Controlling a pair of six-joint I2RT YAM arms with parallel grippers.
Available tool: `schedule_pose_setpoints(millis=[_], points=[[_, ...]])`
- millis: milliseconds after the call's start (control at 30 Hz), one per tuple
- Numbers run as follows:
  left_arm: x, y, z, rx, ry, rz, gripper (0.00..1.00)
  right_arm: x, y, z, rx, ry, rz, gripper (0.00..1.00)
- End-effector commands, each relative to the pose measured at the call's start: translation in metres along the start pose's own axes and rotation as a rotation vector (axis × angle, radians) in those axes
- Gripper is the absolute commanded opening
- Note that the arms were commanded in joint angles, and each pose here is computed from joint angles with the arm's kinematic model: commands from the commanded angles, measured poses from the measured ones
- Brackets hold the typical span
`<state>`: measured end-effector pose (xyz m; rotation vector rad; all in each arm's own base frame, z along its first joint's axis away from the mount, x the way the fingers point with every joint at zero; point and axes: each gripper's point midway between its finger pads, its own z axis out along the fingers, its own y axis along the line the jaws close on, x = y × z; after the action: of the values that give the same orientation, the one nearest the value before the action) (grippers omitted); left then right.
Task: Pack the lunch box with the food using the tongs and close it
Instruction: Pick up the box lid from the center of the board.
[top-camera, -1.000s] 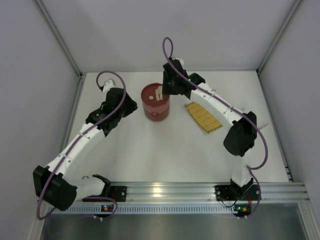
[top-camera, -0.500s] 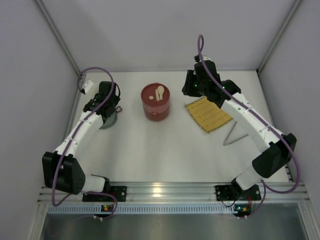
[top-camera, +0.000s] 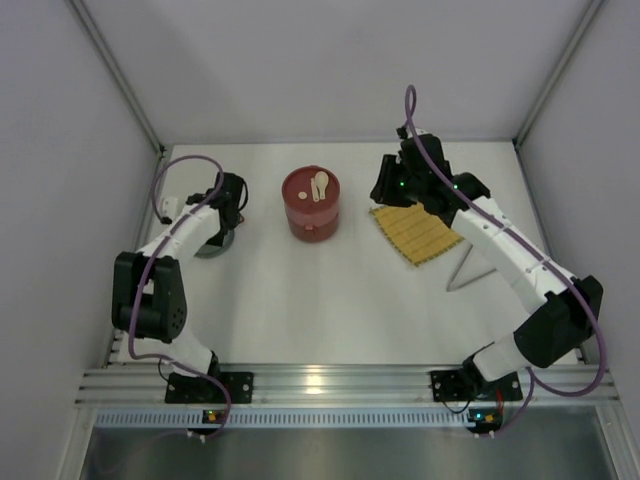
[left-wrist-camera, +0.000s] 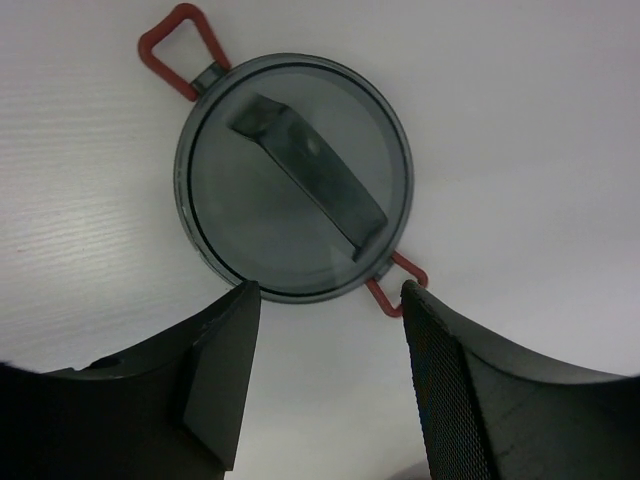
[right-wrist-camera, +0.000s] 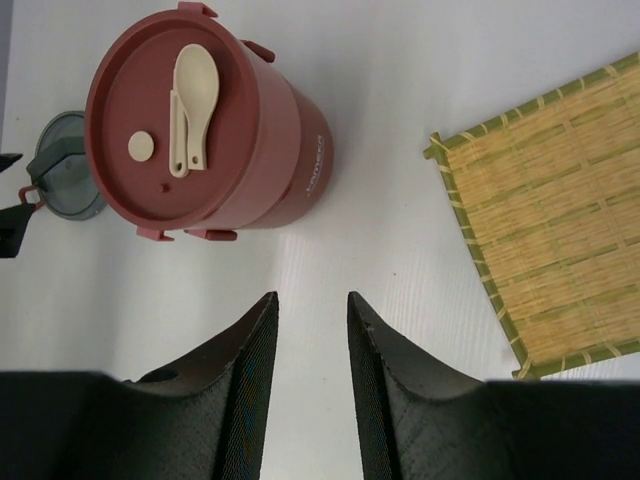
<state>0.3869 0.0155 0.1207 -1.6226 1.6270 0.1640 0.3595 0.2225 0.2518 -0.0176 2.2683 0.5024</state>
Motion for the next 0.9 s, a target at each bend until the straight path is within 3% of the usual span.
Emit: schedule_pose_setpoints(millis=[0,467,733,867], points=[[-0.013,0.000,0.013,-0.083,-0.051,-0.175,0.64,-0.032,0.004,-0.021,-0.061,-0.121,0.007,0.34],[0.003,0.007,0.071,-0.205,-0.030,-0.280,0.64,-0.025,-0.014,-0.017,-0.062,-0.096,0.012,0.34],[0.008,-0.018,0.088,-0.181,-0.037,-0.290,0.63,-0.022,-0.014,-0.011,-0.073,-0.085,0.013,0.34],[0.014,-0.023,0.094,-0.187,-0.022,-0.275,0.55,-0.021,-0.016,-0.006,-0.068,-0.077,0.018,0.34]])
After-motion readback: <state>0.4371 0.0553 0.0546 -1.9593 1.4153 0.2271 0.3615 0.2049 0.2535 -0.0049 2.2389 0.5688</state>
